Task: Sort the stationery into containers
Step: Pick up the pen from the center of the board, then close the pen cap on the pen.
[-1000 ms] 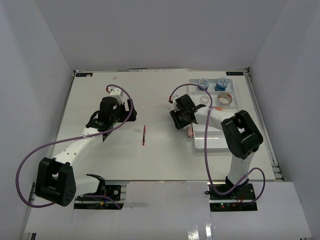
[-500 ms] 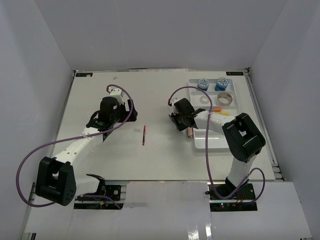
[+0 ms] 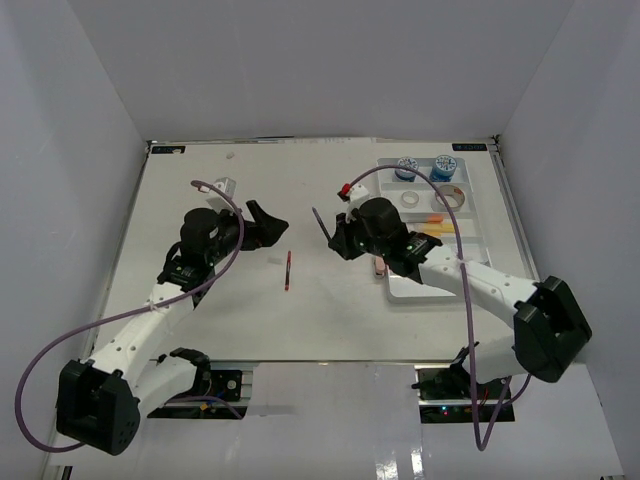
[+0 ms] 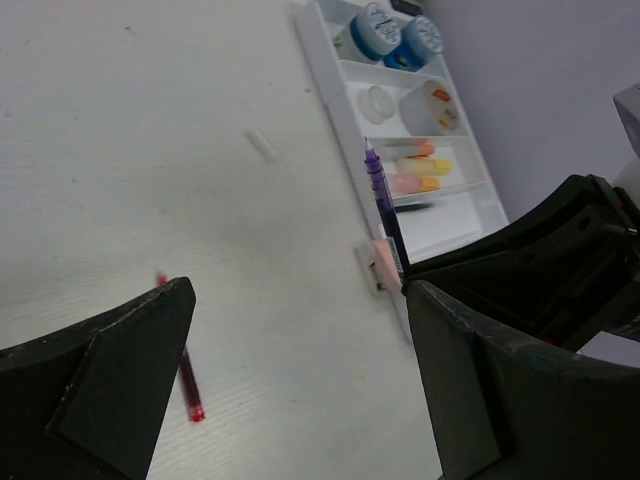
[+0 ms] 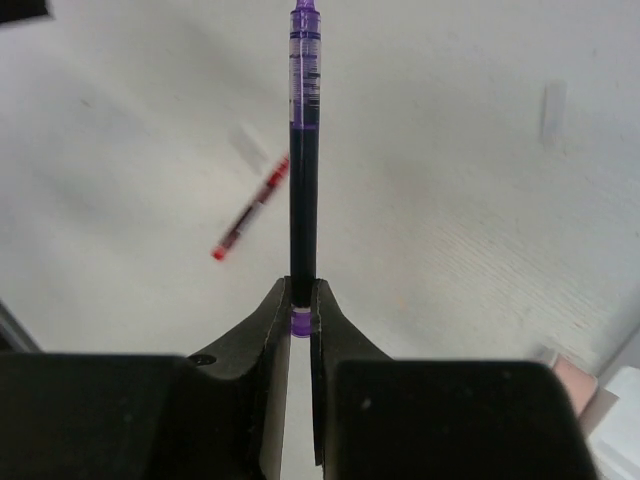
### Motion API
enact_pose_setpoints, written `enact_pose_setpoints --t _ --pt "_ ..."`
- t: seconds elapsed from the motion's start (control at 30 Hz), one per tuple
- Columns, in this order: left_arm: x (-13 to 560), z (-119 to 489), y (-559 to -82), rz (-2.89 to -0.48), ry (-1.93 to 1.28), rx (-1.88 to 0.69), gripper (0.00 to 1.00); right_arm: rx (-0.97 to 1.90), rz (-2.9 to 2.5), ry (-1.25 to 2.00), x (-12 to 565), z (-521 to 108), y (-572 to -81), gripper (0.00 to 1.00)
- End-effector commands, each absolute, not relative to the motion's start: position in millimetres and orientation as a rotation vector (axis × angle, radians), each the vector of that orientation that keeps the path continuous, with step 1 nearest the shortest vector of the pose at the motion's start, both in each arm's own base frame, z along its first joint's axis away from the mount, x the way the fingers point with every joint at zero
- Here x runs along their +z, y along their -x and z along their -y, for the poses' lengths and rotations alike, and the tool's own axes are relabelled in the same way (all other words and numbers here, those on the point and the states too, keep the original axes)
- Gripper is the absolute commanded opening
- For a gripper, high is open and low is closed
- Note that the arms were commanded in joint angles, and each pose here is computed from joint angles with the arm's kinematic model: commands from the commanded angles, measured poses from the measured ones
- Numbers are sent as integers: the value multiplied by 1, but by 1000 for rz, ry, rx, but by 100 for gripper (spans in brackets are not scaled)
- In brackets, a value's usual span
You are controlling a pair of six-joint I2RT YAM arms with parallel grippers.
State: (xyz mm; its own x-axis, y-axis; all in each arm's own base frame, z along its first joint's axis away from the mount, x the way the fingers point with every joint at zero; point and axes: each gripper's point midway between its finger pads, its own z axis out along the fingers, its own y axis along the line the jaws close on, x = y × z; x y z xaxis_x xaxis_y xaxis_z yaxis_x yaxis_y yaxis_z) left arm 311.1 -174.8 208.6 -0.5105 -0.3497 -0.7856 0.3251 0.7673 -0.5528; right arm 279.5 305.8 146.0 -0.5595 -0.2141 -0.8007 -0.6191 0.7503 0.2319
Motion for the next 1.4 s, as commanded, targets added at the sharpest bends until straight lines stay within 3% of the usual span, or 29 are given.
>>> enact_pose_setpoints --t 0.0,0.27,0.53,0.67,1.0,1.37 --pt "255 196 -296 -1781 2 -1049 98 891 -1930 496 211 -334 -274 8" --pt "291 230 -282 -1617 -73 -1191 98 1133 -1719 460 265 -350 -251 8" --pt "299 257 -283 -1581 -110 -1230 98 1247 -1650 461 277 -357 -235 8" --pt "293 265 -284 -1597 -114 -1243 93 1278 -1625 472 282 -359 -231 8" --pt "297 275 -280 -1577 -150 -1293 67 1327 -1600 479 282 -360 -224 8" --pt "300 278 -274 -1550 -180 -1322 30 1355 -1614 464 274 -361 -222 8"
